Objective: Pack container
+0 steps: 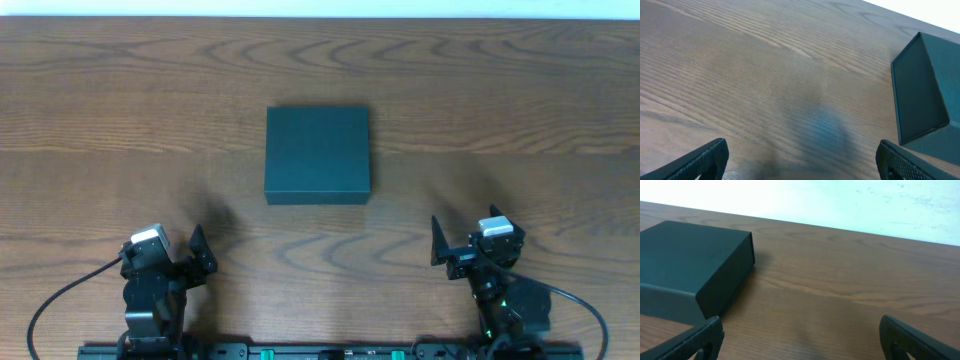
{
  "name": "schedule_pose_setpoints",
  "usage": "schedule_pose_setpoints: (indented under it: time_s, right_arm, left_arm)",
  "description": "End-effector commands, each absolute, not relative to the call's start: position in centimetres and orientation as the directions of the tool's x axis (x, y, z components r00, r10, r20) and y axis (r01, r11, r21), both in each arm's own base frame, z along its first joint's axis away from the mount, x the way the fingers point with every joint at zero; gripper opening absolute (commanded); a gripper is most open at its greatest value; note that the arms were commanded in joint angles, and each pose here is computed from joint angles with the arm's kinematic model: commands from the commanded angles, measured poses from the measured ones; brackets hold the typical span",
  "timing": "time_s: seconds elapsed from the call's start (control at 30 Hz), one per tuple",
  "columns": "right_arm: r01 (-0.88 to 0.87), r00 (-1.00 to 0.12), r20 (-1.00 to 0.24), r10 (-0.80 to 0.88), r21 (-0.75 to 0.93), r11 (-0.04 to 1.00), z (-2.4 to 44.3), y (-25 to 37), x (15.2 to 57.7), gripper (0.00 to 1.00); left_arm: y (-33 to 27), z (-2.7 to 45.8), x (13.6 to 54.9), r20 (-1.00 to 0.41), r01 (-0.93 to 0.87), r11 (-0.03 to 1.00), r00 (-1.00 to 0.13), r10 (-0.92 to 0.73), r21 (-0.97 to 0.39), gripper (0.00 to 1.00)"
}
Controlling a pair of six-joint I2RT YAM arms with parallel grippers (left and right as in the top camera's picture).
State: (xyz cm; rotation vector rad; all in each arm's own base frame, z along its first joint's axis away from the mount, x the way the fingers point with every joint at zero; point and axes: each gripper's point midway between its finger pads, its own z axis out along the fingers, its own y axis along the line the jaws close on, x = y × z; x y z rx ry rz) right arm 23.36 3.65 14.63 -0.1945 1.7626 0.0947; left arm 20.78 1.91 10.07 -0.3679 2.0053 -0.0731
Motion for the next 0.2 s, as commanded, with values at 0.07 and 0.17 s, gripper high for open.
schedule_pose_setpoints:
  time_s: [0.07,0.17]
  right_arm:
    - [-0.164,-0.19,-0.98,-0.065,-0.034,0.986,14.57,3.34,23.4,0.99]
    - [-0.165,-0.19,-0.98,-0.065,-0.033,0.986,14.57,3.35,23.4,0.99]
  left_arm:
    - [1.82,9.6,20.8,-0.869,-0.214,0.958,-0.416,-0.267,-0.192,0.95]
    - [1.82,9.6,20.8,-0.869,-0.214,0.958,-0.416,-0.267,-0.192,0.95]
